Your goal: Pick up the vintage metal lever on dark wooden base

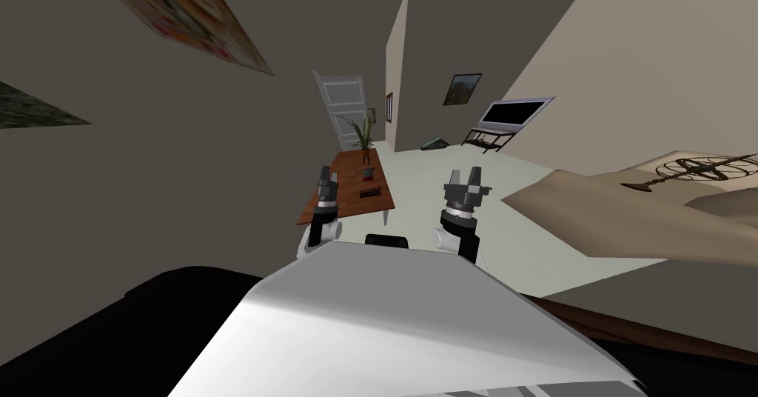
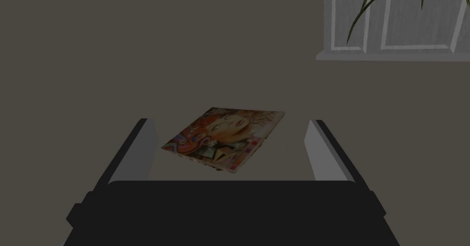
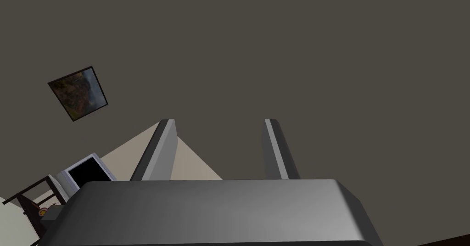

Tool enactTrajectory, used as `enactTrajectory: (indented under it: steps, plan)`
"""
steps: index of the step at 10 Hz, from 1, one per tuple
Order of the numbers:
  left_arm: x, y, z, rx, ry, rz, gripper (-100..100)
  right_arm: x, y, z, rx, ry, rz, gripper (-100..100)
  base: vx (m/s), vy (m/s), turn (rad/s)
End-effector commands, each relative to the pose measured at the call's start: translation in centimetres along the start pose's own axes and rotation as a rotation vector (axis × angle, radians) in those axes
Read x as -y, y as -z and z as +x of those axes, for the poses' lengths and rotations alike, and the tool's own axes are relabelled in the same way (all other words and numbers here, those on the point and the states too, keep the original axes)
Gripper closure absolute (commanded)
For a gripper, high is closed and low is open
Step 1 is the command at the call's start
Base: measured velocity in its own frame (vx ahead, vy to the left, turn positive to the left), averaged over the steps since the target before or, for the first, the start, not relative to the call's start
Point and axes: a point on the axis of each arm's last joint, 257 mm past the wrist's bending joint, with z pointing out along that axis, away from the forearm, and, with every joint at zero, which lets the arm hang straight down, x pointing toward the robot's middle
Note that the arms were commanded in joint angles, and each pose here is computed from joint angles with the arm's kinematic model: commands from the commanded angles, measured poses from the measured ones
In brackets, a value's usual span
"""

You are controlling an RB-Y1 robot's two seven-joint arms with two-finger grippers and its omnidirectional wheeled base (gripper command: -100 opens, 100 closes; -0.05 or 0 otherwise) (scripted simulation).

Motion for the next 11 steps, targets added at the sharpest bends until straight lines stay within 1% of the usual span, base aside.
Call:
enactTrajectory:
  steps: [1,2,4,5,6,7,8,9,10,11]
  plan:
    - [-2.7,-0.1,0.1,-0.025,0.004,-0.064,-100,0.0,0.0,0.0,0.0,0.0,0.0,0,0.007,-0.108,-0.061]
    - [-2.9,-0.1,0.1,-0.026,0.004,-0.074,-100,0.0,0.0,0.0,0.0,0.0,0.0,0,0.01,-0.069,-0.017]
    - [-6.5,-0.2,-0.1,-0.052,0.008,-0.158,-100,0.0,0.0,0.0,0.0,0.0,0.0,0,0.003,-0.067,-0.064]
    - [-6.8,-0.2,0.0,-0.053,0.007,-0.174,-100,0.0,0.0,0.0,0.0,0.0,0.0,0,0.011,-0.06,-0.025]
    - [-8.5,-0.3,-0.3,-0.063,0.009,-0.21,-100,0.0,0.0,0.0,0.0,0.0,0.0,0,0.016,-0.058,-0.061]
    - [-9.0,-0.2,-0.2,-0.065,0.008,-0.229,-100,0.0,0.0,0.0,0.0,0.0,0.0,0,0.013,-0.05,-0.029]
    - [-11.0,-0.2,-0.5,-0.072,0.009,-0.274,-100,0.0,0.0,0.0,0.0,0.0,0.0,0,0.016,-0.067,-0.064]
    - [-11.3,-0.1,-0.5,-0.074,0.009,-0.288,-100,0.0,0.0,0.0,0.0,0.0,0.0,0,0.009,-0.053,-0.036]
    - [-13.2,-0.1,-0.9,-0.079,0.01,-0.332,-100,0.0,0.0,0.0,0.0,0.0,0.0,0,0.004,-0.06,-0.064]
    - [-13.7,0.0,-0.9,-0.08,0.009,-0.349,-100,0.0,0.0,0.0,0.0,0.0,0.0,0,0.005,-0.049,-0.038]
